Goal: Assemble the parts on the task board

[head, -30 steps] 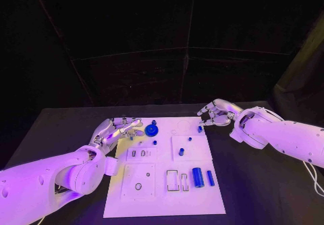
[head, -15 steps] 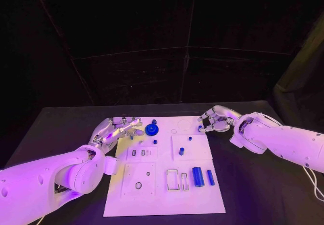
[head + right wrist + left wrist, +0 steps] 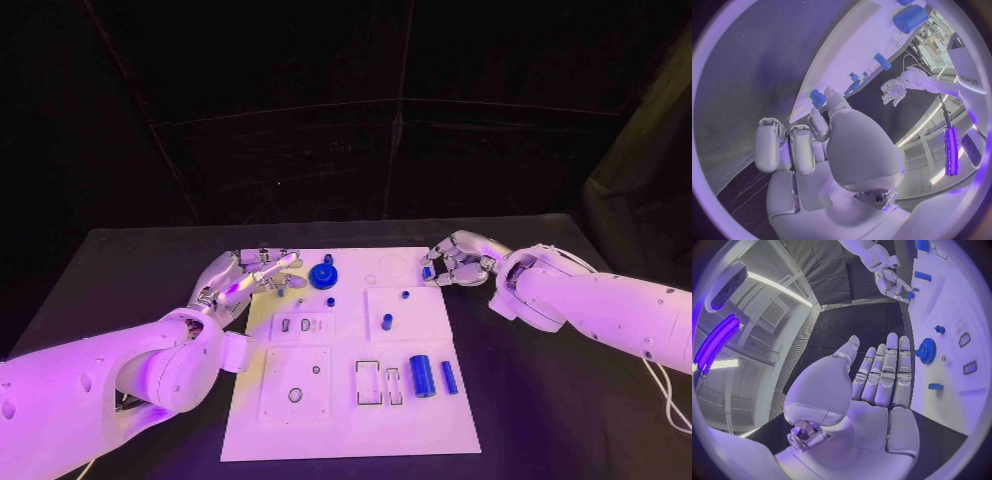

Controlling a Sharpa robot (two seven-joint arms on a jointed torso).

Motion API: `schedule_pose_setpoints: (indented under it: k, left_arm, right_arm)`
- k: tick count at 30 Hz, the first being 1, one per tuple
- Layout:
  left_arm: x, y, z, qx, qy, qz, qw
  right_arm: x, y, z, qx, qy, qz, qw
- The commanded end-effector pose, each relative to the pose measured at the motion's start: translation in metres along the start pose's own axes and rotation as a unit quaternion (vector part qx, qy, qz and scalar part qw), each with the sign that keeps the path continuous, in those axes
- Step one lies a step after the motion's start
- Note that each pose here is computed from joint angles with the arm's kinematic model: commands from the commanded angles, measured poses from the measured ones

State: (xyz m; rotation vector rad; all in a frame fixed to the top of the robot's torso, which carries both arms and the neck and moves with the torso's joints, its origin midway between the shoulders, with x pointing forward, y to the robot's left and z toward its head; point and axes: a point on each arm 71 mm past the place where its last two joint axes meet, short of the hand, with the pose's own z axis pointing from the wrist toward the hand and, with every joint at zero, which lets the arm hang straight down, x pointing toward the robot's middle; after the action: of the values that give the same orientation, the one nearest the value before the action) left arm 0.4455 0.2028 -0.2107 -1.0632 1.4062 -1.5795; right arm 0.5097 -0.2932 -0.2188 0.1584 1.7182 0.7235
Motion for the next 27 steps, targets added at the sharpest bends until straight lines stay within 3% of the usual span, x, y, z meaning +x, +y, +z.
schedule_pose_setpoints:
  k: [1,21,27]
  left_arm:
    - [0.0011,-0.0010,0.0003,0.003,0.007,-0.002,1.000]
    - [0.0006,-0.0011,-0.0002,0.002,0.006,-0.001,1.000]
    - [0.0003,-0.0010,-0.0003,0.002,0.006,-0.001,1.000]
  right_arm:
    - [0.0027,-0.0004,0.0004,-0.002,0.003,-0.009,1.000]
    - [0.0069,-0.0011,0.0037,-0.004,-0.002,-0.012,1.000]
    - [0.0052,0.0009,0.0040,-0.011,-0.018,-0.011,1.000]
